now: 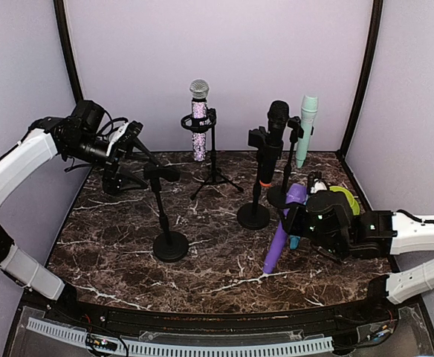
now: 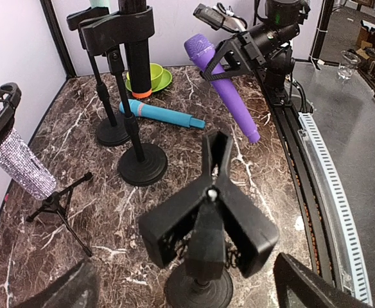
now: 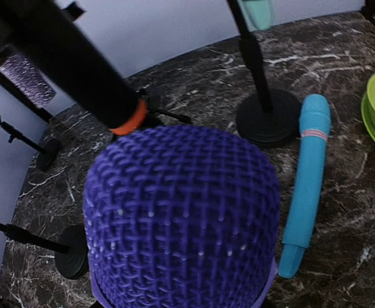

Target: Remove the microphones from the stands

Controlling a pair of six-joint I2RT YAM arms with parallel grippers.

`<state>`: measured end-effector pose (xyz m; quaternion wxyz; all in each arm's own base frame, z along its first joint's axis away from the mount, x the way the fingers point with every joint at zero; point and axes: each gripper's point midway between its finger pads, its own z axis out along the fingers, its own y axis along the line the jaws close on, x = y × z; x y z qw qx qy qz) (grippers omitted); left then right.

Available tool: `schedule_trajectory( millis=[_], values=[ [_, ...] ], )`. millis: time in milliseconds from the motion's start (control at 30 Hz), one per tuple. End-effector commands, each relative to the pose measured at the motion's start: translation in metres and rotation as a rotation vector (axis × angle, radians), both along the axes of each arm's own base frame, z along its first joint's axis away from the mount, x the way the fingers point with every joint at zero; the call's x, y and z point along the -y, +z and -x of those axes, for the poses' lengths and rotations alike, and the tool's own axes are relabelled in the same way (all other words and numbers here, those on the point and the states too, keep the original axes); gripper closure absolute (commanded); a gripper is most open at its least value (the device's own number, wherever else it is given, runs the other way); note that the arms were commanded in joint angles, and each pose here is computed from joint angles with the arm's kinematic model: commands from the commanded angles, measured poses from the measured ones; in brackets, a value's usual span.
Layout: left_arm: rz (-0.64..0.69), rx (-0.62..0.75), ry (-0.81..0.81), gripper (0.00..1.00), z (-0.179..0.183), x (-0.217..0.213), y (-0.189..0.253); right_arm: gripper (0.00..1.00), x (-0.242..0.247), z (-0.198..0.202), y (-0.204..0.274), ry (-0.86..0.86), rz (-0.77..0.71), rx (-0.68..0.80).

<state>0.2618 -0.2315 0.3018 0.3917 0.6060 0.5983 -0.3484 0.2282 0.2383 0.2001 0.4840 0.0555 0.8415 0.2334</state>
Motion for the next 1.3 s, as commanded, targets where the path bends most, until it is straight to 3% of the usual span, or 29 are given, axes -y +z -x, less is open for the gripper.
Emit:
schedule_trajectory(
  millis=[0,367,633,800,1000,1267],
  values=[
    [0.007,0.001,0.069,0.01,0.003,-0.005,0.008,0.83,0.047,-0.013,-0.015,-0.195,-0.098,-0.086],
    [-0.054,-0.059,0.183,0.01,0.011,-0.018,-0.017,0.83,0.119,-0.063,-0.078,-0.311,0.090,-0.293],
    [-0.049,-0.108,0.229,0.01,0.016,-0.022,-0.031,0.80,0.138,-0.090,-0.113,-0.323,0.169,-0.402],
    [-0.056,-0.097,0.249,0.01,0.018,-0.025,-0.032,0.69,0.142,-0.104,-0.130,-0.320,0.181,-0.446],
    [-0.065,-0.101,0.260,0.01,0.019,-0.028,-0.036,0.48,0.139,-0.119,-0.132,-0.315,0.172,-0.453],
    [-0.075,-0.100,0.274,0.01,0.018,-0.029,-0.041,0.37,0.132,-0.128,-0.117,-0.293,0.137,-0.417]
  ],
)
